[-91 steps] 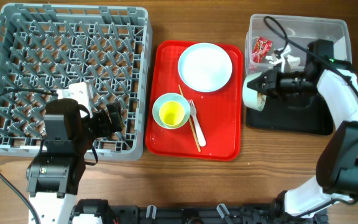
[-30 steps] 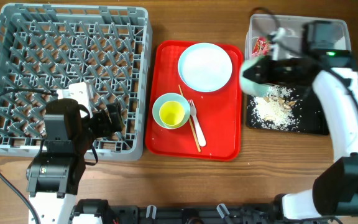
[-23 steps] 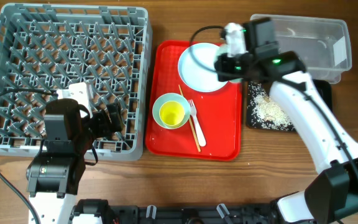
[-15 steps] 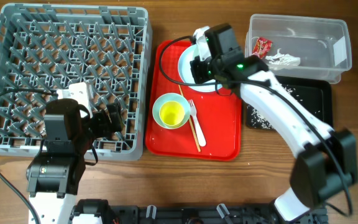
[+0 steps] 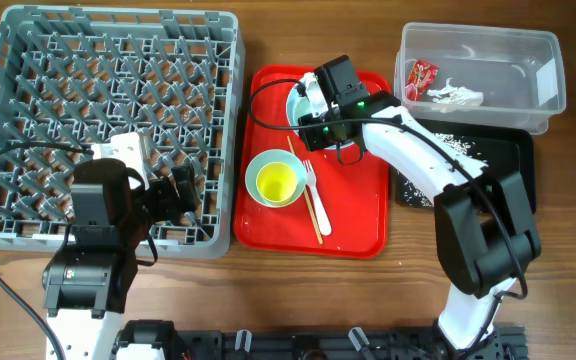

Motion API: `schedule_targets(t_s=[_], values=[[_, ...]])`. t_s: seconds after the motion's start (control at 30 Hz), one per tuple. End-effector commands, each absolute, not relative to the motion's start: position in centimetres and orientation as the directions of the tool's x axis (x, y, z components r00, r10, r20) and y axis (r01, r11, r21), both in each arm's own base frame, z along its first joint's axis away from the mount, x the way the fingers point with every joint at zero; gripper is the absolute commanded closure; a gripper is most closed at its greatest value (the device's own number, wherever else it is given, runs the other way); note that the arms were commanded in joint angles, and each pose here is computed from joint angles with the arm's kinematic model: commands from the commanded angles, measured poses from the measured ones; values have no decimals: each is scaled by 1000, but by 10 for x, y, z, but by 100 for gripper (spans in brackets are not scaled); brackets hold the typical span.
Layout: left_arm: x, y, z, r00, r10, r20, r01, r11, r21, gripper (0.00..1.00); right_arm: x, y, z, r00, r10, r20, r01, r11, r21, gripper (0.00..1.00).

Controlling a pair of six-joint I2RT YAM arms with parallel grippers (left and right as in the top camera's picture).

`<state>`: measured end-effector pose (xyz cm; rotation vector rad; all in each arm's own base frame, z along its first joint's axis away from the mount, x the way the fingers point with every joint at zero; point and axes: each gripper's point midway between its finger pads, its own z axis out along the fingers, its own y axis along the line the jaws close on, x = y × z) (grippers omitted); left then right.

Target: Sort waste into correct bins and load items into the dishwasher rack

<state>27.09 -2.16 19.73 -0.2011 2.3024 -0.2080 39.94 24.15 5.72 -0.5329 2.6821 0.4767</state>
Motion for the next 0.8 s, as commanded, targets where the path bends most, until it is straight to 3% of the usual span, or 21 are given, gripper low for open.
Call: schedule_targets(t_s=[0.0, 0.17, 0.27, 0.53, 0.67, 0.77], values=[[273, -23, 206, -655, -202, -728, -62, 975, -214, 0, 399, 247, 78, -860, -283, -425, -424, 860, 285, 59], [273, -23, 206, -655, -202, -728, -62, 975, -214, 0, 394, 248, 148, -848, -278, -450, -437, 849, 298, 48], [273, -23, 206, -655, -202, -728, -62, 975, -214, 0, 367, 259, 168, -874, -304, -379, -450, 800, 397, 46], [273, -23, 206, -655, -201, -728, -61, 975, -214, 0, 302, 257, 108, -938, -326, -118, -346, 863, 369, 45], [273, -23, 206, -655, -201, -728, -61, 975, -214, 0, 288, 264, 85, -938, -334, -97, -345, 863, 369, 46], [273, -23, 206, -655, -201, -728, -61, 975, -214, 0, 291, 263, 73, -958, -271, -91, -286, 894, 345, 57]])
